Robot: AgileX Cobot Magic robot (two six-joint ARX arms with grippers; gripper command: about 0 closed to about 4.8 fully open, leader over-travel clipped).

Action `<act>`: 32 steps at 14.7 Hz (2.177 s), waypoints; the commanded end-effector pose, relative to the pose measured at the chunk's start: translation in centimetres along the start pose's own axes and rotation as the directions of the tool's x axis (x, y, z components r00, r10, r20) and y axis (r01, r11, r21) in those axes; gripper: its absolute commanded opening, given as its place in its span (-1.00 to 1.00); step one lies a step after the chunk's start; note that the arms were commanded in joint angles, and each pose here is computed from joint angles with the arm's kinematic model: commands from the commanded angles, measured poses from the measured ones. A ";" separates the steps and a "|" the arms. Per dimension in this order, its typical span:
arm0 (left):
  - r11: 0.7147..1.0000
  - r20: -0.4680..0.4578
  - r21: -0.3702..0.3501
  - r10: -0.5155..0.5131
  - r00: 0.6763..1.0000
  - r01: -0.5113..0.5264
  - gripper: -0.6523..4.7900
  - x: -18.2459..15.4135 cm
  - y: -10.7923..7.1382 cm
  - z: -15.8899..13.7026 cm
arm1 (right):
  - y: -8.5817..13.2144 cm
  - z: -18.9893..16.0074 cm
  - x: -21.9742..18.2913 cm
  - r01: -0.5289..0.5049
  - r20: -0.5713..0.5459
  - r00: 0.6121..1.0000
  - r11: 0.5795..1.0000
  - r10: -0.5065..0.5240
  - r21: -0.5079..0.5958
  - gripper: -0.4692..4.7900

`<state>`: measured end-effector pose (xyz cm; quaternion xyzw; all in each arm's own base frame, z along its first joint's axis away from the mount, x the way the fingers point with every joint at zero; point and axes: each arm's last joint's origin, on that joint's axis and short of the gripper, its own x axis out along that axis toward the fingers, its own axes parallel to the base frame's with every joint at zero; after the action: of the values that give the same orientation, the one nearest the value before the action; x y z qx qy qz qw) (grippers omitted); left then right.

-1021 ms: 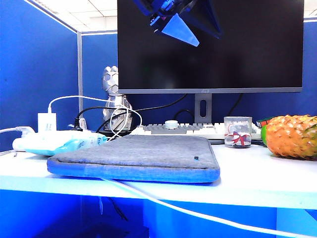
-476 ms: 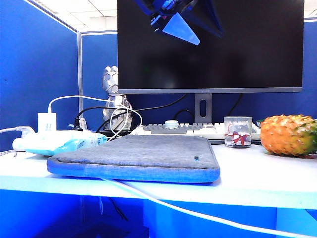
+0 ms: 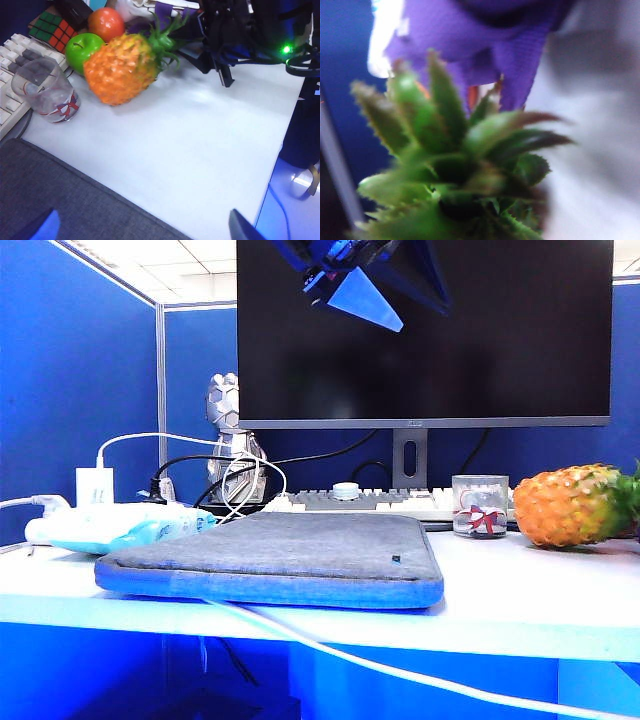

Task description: Pick up the pineapple and place it above the gray bag.

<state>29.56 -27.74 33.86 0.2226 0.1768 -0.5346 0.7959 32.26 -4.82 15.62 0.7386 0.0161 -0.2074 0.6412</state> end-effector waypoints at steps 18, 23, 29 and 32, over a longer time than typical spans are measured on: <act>0.966 -0.079 -0.067 0.243 0.967 -0.248 0.95 -0.5 1.0 0.1 | 18.5 -4.0 -2.7 -0.720 -0.663 0.681 0.449 0.311 -0.529 -0.86; 0.840 -0.041 -0.304 0.460 0.887 -0.450 0.91 -7.1 5.8 0.6 | 19.9 -5.6 -8.0 -0.799 -0.775 0.600 0.208 0.198 -0.564 -0.86; 0.836 -0.020 -0.418 0.381 0.924 -0.354 0.80 -11.6 9.7 -2.3 | 17.6 -11.9 -9.9 -0.835 -0.832 0.550 0.033 0.072 -0.549 -0.85; 0.917 0.017 -0.320 0.256 0.966 -0.237 0.80 -10.3 9.3 -3.7 | 15.5 -15.5 -9.0 -0.848 -0.848 0.529 0.015 0.027 -0.529 -0.85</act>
<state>34.31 -14.60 38.19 0.0867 0.2121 -0.3780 0.8970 32.89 8.89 33.78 0.1573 0.1284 0.3431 0.9171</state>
